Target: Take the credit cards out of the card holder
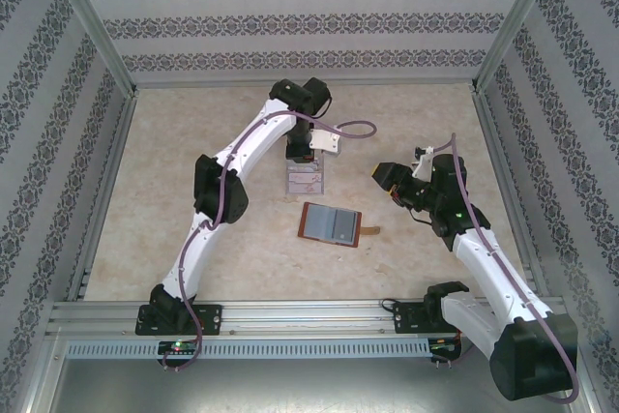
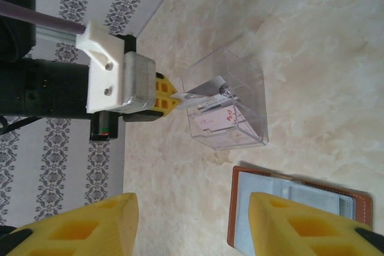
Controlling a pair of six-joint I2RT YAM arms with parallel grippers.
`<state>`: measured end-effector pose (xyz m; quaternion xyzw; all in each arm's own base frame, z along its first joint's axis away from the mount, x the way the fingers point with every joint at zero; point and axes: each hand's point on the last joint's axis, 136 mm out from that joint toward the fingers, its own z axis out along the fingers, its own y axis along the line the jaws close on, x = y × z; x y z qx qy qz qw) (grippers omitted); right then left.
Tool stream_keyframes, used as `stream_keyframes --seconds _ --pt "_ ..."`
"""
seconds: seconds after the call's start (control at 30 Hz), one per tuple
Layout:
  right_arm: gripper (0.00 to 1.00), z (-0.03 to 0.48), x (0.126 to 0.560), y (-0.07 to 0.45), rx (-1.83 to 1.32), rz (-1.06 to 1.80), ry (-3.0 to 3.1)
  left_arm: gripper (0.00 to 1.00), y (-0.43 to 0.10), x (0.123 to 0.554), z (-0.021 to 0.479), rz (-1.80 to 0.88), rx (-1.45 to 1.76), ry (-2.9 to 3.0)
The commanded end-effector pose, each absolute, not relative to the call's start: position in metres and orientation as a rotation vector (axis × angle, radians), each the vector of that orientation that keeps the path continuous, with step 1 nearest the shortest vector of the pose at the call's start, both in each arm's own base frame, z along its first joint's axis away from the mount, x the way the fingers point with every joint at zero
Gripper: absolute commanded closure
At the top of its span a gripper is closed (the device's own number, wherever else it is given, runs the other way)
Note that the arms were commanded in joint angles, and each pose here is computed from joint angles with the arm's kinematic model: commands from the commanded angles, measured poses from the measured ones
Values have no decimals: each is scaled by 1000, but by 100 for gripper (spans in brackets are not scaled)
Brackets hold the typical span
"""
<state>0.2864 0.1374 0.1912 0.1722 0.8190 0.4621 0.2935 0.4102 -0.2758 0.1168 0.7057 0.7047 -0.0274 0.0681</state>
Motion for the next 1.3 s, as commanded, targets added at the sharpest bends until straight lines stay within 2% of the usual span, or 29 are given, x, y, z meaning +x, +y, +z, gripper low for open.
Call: stream_keyframes --seconds 0.0,0.37,0.47,0.53,0.6,0.83,1.0,1.27 --pt "47 201 290 135 433 1224 2164 100 -284 416 116 -111 2137 2054" --pt "47 196 292 132 452 1209 2175 99 -283 415 92 -134 2167 2100" --pt "47 195 292 132 451 1210 2178 85 -283 419 91 -116 2154 2103" --pt "47 195 292 132 453 1209 2176 70 -282 426 93 -72 2128 2104" --pt "46 195 292 131 454 1207 2174 63 -280 438 94 4 2087 2109" --pt "46 198 291 131 454 1209 2168 62 -273 462 106 152 1976 2122" --pt "47 186 289 130 477 1175 2224 63 -281 460 130 86 1871 2126" --pt "47 148 277 145 474 1132 2409 66 -281 459 157 6 1463 2348"
